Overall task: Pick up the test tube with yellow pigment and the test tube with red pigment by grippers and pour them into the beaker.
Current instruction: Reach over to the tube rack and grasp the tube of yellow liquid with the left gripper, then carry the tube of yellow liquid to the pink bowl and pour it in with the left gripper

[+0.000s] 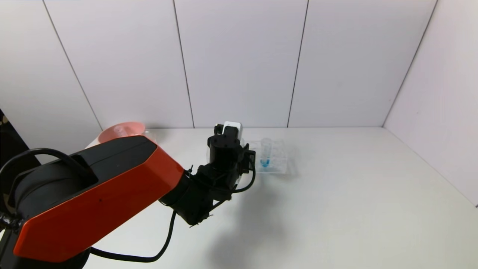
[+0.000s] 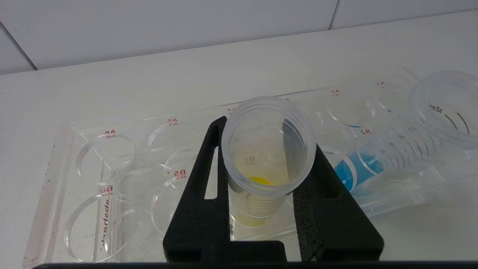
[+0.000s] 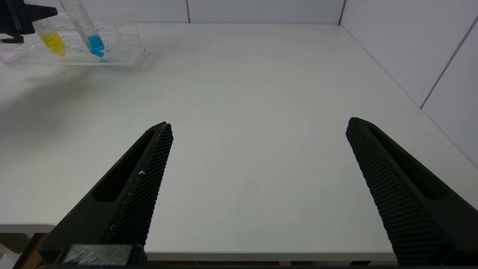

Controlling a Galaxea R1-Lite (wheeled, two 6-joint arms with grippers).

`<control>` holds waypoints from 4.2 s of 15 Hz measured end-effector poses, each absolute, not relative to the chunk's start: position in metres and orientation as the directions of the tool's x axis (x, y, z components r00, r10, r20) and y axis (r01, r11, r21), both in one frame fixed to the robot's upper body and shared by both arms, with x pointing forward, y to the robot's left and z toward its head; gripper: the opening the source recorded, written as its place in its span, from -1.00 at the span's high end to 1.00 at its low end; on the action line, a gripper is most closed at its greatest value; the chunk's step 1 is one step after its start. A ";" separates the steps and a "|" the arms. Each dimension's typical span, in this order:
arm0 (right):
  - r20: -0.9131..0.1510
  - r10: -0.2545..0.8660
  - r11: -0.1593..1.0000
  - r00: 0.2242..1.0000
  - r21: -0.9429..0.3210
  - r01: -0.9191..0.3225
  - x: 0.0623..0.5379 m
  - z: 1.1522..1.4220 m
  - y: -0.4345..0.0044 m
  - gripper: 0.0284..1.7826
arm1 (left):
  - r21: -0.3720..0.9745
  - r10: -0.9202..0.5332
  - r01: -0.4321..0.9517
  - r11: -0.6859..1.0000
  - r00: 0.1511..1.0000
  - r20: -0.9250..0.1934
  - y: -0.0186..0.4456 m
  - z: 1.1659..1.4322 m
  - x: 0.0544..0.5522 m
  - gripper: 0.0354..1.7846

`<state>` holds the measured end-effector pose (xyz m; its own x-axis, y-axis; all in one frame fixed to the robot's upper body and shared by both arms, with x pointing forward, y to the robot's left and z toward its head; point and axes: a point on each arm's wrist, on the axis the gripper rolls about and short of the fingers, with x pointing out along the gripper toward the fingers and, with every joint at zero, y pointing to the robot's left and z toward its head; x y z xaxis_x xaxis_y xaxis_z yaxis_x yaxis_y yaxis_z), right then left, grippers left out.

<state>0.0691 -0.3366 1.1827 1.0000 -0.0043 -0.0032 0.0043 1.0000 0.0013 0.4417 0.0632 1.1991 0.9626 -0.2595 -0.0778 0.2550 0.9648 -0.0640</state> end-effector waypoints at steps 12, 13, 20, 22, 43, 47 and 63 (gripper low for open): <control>-0.003 -0.004 1.000 1.000 0.002 0.004 0.069 1.183 -0.337 -0.91 | -0.071 -0.265 0.261 0.963 0.962 -0.059 0.066 1.212 0.436 0.48; -0.003 -0.005 1.000 1.000 0.001 0.005 0.069 1.183 -0.337 -0.91 | -0.073 -0.274 0.269 0.960 0.960 -0.056 0.067 1.215 0.434 0.48; -0.003 -0.004 1.000 1.000 0.002 0.004 0.069 1.183 -0.337 -0.91 | -0.076 -0.290 0.287 0.955 0.956 -0.029 0.070 1.232 0.428 0.48; -0.003 -0.004 1.000 1.000 0.002 0.004 0.069 1.183 -0.337 -0.91 | -0.074 -0.308 0.306 0.949 0.951 -0.022 0.070 1.237 0.425 0.48; -0.003 -0.005 1.000 1.000 0.002 0.005 0.069 1.183 -0.337 -0.91 | 0.011 -0.314 0.314 0.949 0.947 0.067 0.119 1.328 0.388 0.48; -0.003 -0.004 1.000 1.000 0.002 0.004 0.069 1.183 -0.337 -0.91 | 0.029 -0.226 0.225 0.974 0.974 0.018 0.155 1.348 0.395 0.48; -0.003 -0.005 1.000 1.000 0.002 0.005 0.069 1.183 -0.337 -0.91 | 0.033 0.229 -0.229 0.973 0.973 -0.018 0.314 1.363 0.436 0.48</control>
<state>0.0691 -0.3366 1.1827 1.0000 -0.0047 -0.0032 0.0047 1.0000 0.0017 0.4364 0.3138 1.3633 0.9732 0.2294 -0.0182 -0.2288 0.9729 0.0330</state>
